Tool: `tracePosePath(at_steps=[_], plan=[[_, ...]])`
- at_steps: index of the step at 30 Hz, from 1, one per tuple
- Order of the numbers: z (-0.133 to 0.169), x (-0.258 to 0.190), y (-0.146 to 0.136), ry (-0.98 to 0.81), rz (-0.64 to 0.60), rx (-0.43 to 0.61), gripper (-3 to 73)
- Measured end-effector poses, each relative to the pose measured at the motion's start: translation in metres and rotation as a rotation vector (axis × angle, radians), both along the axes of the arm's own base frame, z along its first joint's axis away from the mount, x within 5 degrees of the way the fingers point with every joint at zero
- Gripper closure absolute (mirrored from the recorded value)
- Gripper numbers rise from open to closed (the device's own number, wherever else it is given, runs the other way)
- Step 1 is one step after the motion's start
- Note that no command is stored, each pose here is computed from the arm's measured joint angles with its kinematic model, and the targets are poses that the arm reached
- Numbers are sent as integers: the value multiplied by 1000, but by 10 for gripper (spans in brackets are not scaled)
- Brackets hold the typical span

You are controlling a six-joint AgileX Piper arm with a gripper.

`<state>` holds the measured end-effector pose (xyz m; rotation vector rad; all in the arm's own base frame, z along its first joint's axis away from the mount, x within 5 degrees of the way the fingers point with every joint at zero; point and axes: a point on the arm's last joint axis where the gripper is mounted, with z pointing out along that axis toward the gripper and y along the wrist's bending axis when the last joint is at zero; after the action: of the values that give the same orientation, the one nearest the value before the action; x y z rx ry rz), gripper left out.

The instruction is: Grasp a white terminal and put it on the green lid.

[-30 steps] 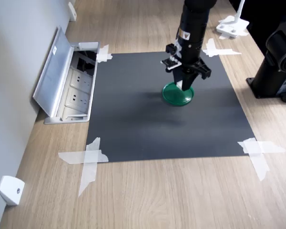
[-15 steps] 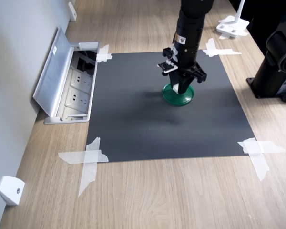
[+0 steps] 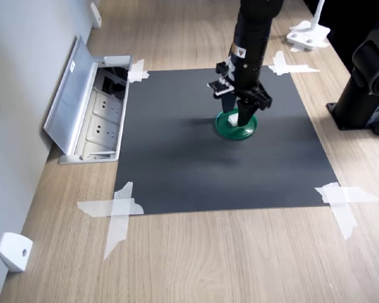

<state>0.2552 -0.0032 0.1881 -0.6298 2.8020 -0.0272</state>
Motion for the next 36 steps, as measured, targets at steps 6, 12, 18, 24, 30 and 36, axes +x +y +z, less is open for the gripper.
tracePosePath(at_steps=[6,12,18,24,30,36], plan=[[38,-4,1,-146,-58,24,222],[87,-22,-8,-374,-204,81,498],[143,-61,-16,-696,-312,103,689],[169,-108,-12,-966,-407,199,699],[137,-139,-9,-1117,-490,319,699],[78,-161,-8,-1187,-489,332,699]])
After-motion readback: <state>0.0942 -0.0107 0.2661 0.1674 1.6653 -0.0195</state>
